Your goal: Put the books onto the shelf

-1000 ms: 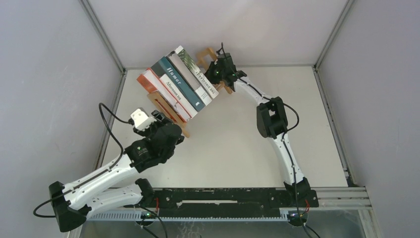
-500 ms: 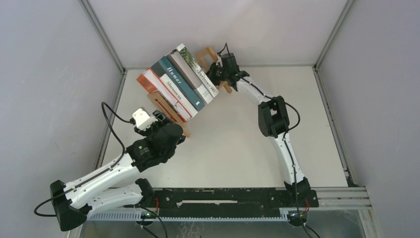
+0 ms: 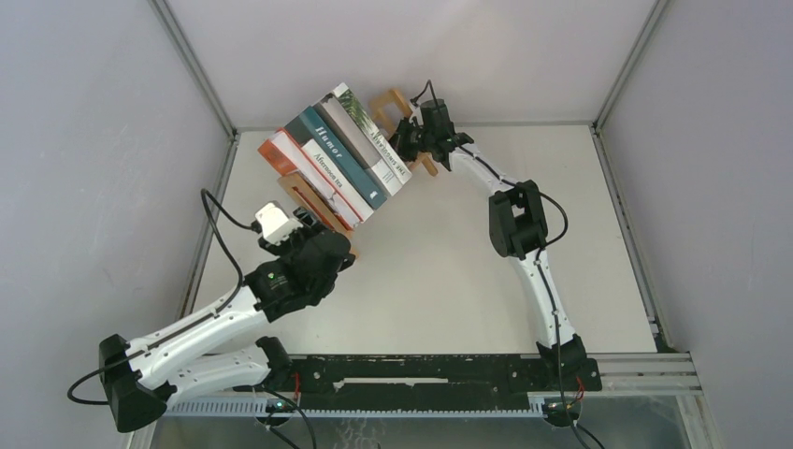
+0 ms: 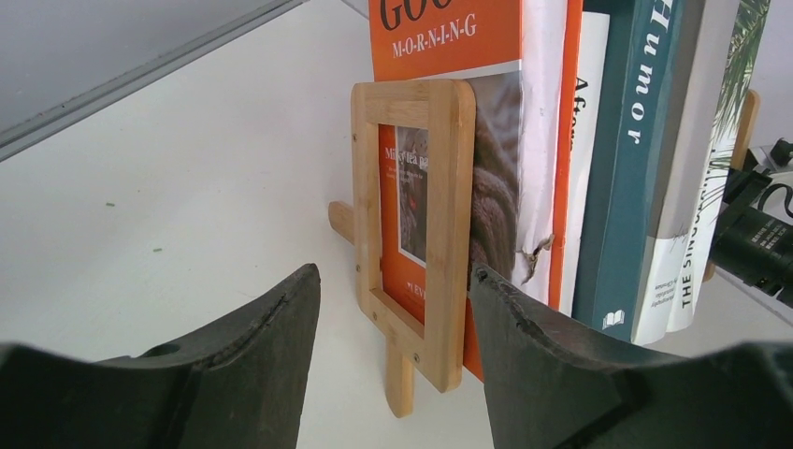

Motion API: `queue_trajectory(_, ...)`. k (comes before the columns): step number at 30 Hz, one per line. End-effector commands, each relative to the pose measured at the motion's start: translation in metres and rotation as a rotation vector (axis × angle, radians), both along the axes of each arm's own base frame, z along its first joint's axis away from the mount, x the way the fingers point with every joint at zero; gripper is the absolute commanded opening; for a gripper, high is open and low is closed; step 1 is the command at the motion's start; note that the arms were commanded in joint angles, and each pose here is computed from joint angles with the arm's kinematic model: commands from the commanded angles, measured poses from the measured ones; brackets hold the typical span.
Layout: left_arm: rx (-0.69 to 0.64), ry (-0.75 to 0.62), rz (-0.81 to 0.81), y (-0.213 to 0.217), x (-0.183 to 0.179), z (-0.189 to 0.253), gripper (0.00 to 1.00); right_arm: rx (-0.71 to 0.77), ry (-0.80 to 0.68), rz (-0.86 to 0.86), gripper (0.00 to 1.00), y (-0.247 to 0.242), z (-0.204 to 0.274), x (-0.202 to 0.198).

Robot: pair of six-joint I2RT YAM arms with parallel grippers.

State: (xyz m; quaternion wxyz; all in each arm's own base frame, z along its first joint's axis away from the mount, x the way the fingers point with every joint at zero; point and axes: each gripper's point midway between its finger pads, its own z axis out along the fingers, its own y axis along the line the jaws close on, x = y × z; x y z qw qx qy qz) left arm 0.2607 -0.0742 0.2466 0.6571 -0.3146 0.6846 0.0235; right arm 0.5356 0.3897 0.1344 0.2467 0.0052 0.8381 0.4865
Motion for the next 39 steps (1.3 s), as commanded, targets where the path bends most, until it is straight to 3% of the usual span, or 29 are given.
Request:
queue_trajectory(1,-0.038,-0.034,0.013,-0.001,0.003,0.008,0.64,0.004,0.033,0.049,0.0,0.009,-0.004,-0.012)
queue_trajectory(8,-0.045,-0.036,0.011,-0.001,0.003,0.009,0.64,-0.009,0.028,0.052,0.0,0.008,-0.002,-0.014)
queue_trajectory(15,-0.046,-0.047,0.024,0.002,0.002,0.012,0.64,-0.117,-0.063,-0.02,0.23,-0.015,0.017,-0.005)
queue_trajectory(20,-0.073,-0.054,0.026,0.001,0.004,0.014,0.65,-0.181,-0.124,-0.06,0.31,-0.033,0.034,-0.001)
queue_trajectory(31,-0.113,-0.057,0.027,0.003,0.004,0.016,0.66,-0.26,-0.219,-0.09,0.37,-0.061,0.069,-0.007)
queue_trajectory(39,-0.13,-0.057,0.022,0.006,0.002,0.021,0.76,-0.304,-0.273,-0.123,0.4,-0.084,0.098,-0.014)
